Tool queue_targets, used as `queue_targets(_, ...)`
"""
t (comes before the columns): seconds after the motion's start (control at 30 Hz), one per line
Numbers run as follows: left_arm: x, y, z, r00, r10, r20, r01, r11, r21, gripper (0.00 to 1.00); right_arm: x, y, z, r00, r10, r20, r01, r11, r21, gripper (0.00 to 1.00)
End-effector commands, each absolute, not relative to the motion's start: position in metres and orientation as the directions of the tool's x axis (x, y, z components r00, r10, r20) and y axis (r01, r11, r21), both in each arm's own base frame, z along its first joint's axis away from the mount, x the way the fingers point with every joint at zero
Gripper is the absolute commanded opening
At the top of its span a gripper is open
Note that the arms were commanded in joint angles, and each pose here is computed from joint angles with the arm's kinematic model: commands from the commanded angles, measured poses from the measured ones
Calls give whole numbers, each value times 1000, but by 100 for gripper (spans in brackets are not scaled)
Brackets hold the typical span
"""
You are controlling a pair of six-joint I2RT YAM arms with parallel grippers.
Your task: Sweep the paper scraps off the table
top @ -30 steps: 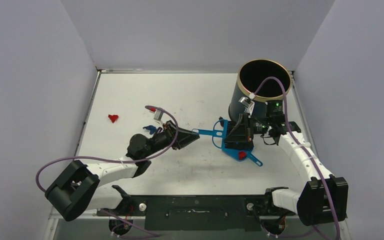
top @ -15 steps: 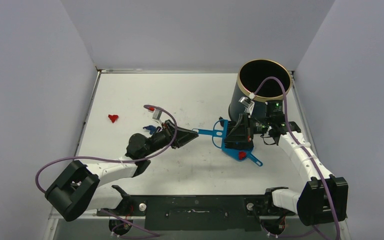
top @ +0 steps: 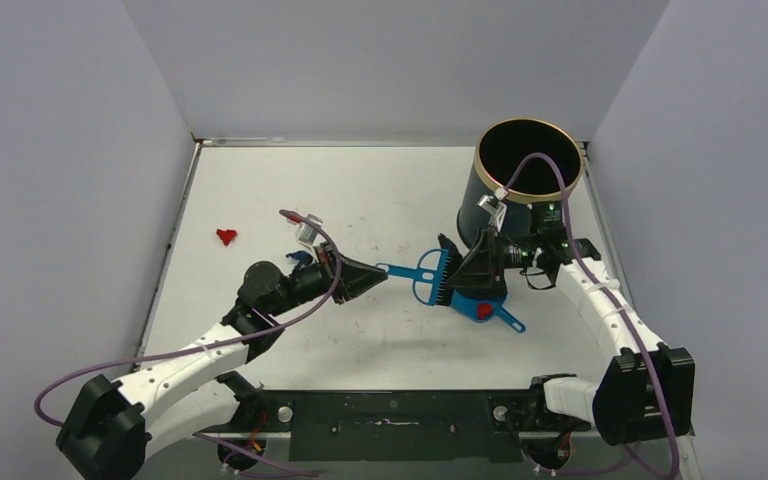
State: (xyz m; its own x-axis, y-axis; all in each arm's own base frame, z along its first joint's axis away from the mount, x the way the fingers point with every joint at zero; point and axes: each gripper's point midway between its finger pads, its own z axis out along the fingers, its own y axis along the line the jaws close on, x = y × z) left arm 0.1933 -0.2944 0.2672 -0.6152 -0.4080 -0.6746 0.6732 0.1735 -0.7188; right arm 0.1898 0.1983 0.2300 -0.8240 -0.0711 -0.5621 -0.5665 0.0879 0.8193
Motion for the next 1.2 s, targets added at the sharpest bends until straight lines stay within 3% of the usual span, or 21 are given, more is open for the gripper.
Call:
queue_targets(0.0,175,-284,265,-606,-271,-748,703,257,-663,0,200,189,224,-638,-222,-737,-769,223,599,87)
queue_targets(0.1,156,-276,257,-639,-172,-750,701,273,-659,0,201,190,218,-514,-402,-758,-858,236,457,91)
queue_targets(0.3,125,-267,247,-679,-25,-734,706,252,-662,0,178,210,207,-295,-574,-764,-950,92,298,91)
queue_targets(0.6,128,-272,258,-661,-88,-745,721,203,-663,0,149,237,190,-263,-637,-724,-921,-57,384,79)
queue_targets(0.77,137,-278,273,-645,-164,-747,728,166,-665,0,145,240,180,-290,-644,-708,-899,-70,431,61)
queue_targets(0.97,140,-283,271,-647,-159,-746,730,156,-666,0,138,239,181,-274,-638,-720,-894,-106,435,17)
queue_targets(1.1,143,-281,261,-627,-104,-772,744,214,-633,29,130,235,176,-255,-661,-706,-891,-122,437,5)
queue_targets(1.17,146,-279,254,-629,-76,-774,740,248,-626,35,128,234,172,-245,-674,-696,-893,-123,433,5)
